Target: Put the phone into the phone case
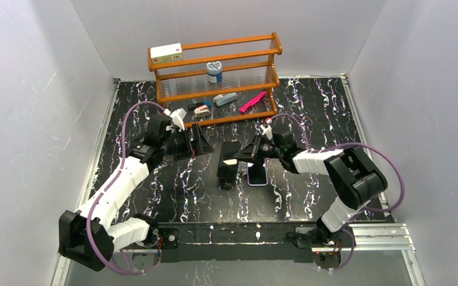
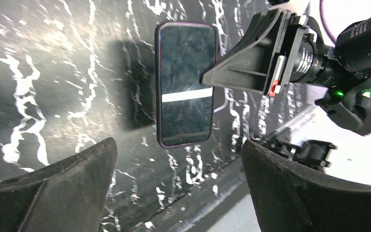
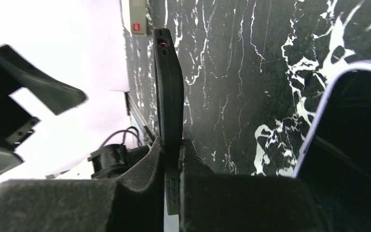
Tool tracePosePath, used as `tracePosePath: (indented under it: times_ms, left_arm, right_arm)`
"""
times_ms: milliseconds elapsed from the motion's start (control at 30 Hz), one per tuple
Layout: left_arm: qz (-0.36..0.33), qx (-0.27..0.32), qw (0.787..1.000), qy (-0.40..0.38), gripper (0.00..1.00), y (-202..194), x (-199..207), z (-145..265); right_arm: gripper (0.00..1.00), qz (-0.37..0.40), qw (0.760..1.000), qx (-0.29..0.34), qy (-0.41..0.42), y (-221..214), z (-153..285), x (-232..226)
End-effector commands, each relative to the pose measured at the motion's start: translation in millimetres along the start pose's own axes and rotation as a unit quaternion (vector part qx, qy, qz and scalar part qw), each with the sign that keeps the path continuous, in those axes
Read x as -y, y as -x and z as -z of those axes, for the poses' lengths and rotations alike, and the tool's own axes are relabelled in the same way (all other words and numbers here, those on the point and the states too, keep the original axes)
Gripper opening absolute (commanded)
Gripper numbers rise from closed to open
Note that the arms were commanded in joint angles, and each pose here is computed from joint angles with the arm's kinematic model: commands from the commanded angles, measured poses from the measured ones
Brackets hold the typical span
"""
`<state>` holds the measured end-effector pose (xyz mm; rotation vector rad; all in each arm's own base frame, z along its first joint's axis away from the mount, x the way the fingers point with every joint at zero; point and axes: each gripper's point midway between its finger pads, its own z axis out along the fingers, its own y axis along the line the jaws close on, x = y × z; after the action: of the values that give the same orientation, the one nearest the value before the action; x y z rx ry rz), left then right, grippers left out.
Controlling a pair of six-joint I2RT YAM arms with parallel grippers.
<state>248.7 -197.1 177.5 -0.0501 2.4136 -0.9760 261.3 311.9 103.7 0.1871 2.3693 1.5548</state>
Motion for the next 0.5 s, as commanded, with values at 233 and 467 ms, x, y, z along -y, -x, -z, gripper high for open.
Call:
tracePosePath:
  times_ms: [233, 467]
  left_arm:
    - [-0.145, 0.097, 0.978, 0.115, 0.98, 28.7, -36.3, 38.2]
    - [-0.148, 0.092, 0.977, 0.127, 0.98, 14.7, -50.2, 38.2]
  right_arm:
    - [0.01, 0.074, 0.995, -0.067, 0.016, -27.1, -61.1, -27.2]
    - [0.09, 0.07, 0.994, -0.085, -0.023, -34.8, -73.9, -0.6]
